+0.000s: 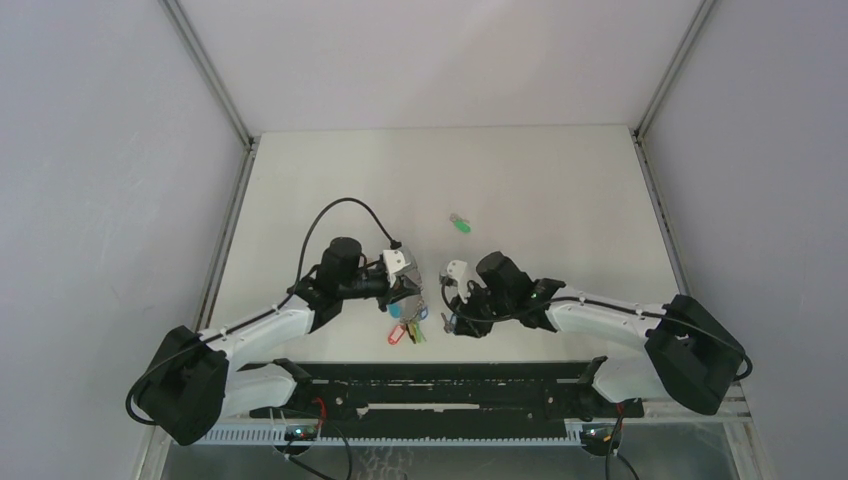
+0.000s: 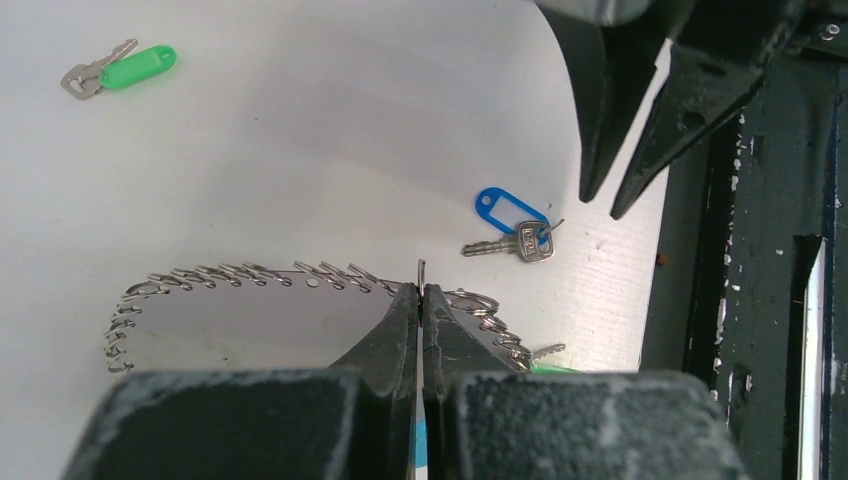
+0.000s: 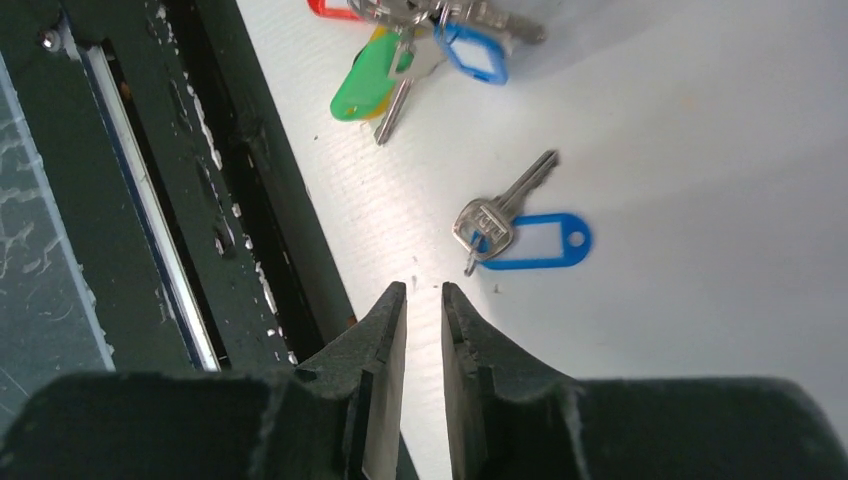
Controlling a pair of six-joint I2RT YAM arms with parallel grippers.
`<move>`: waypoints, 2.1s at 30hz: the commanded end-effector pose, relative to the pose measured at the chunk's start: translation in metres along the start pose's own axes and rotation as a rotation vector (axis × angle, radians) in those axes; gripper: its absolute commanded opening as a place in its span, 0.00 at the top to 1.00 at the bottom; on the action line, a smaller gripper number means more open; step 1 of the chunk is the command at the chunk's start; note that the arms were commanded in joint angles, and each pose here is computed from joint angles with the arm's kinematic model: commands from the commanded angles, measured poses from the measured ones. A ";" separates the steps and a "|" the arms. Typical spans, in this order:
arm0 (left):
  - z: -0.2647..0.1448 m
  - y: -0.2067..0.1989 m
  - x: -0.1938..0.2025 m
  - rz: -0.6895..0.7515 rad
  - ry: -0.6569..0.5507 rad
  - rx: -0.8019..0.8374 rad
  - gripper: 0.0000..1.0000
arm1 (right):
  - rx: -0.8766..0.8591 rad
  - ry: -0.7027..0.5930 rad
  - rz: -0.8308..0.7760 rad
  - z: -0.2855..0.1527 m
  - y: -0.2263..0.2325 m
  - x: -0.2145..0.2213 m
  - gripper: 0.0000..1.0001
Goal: Put the keys on the keyring
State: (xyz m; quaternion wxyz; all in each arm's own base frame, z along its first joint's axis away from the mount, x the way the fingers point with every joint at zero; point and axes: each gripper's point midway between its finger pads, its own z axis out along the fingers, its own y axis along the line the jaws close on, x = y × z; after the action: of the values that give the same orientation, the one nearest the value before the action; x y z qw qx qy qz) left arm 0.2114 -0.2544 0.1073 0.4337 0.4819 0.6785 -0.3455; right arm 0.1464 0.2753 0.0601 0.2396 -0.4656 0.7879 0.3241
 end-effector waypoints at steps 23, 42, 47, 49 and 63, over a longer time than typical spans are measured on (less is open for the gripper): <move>-0.002 0.009 -0.032 0.046 -0.093 -0.028 1.00 | 0.152 -0.254 -0.119 0.033 -0.006 0.021 0.82; -0.003 0.006 -0.033 0.049 -0.098 -0.017 1.00 | 0.188 -0.247 -0.136 0.037 -0.013 0.020 1.00; -0.003 0.006 -0.034 0.051 -0.100 -0.019 1.00 | 0.201 -0.248 -0.135 0.029 -0.013 0.014 1.00; -0.003 0.007 -0.034 0.053 -0.102 -0.019 1.00 | 0.219 -0.258 -0.126 0.021 -0.013 0.009 1.00; -0.004 0.007 -0.035 0.056 -0.101 -0.019 1.00 | 0.351 -0.170 0.315 -0.051 0.000 0.024 1.00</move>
State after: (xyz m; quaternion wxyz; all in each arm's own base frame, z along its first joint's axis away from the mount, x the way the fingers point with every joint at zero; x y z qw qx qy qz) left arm 0.2141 -0.2548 0.1106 0.4406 0.4772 0.6779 -0.3444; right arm 0.1453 0.2483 0.0715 0.3796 -0.3431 0.8152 0.2715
